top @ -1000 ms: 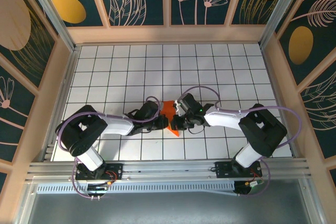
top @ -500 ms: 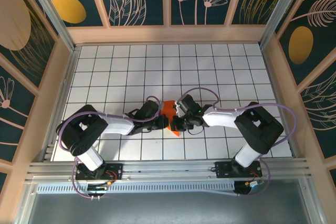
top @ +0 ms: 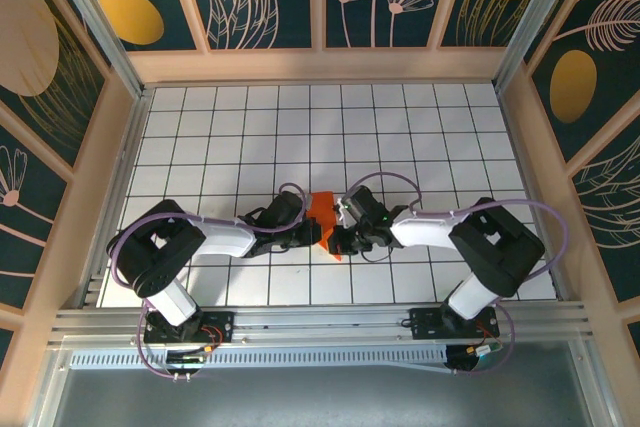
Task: Fold a paper plane with a square sheet of paper (fold left side to right side)
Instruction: Third fold the triangle at the center of the table.
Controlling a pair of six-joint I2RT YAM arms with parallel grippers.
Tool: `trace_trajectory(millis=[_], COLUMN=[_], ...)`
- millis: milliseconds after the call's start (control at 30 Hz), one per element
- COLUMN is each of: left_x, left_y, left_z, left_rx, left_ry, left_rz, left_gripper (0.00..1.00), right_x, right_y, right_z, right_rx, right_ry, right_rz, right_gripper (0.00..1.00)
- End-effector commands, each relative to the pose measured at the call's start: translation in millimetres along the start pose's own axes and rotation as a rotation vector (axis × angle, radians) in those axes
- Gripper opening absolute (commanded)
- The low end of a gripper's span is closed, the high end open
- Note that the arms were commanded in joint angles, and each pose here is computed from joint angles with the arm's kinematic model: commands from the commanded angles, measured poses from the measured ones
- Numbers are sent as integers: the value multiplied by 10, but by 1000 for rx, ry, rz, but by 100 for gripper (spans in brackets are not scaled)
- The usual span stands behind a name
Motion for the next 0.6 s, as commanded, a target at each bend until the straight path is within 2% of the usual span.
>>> trace_trajectory(millis=[0, 267, 567], left_x=[34, 15, 9], left_y=[117, 117, 113], left_z=[268, 266, 265], left_rx=[-9, -6, -7], left_ry=[-134, -133, -133], left_rz=[38, 32, 30], left_gripper=[0, 0, 0], right_x=[-46, -196, -102], right_y=[253, 35, 56], right_z=[-134, 113, 122], right_rx=[44, 14, 26], right_ry=[70, 2, -39], right_rz=[73, 3, 14], right_gripper=[0, 0, 0])
Point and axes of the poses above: each hand's point on the last joint's axis, 136 mm out from that joint toward the fingers, its own x axis out along the fingers, its own z axis along the line the jaws close on, y = z × x, the point moved 5 cm from there along -x, back along the fingers, and after that the axes turned 6 degrees about -x, right-handed, at the moved point
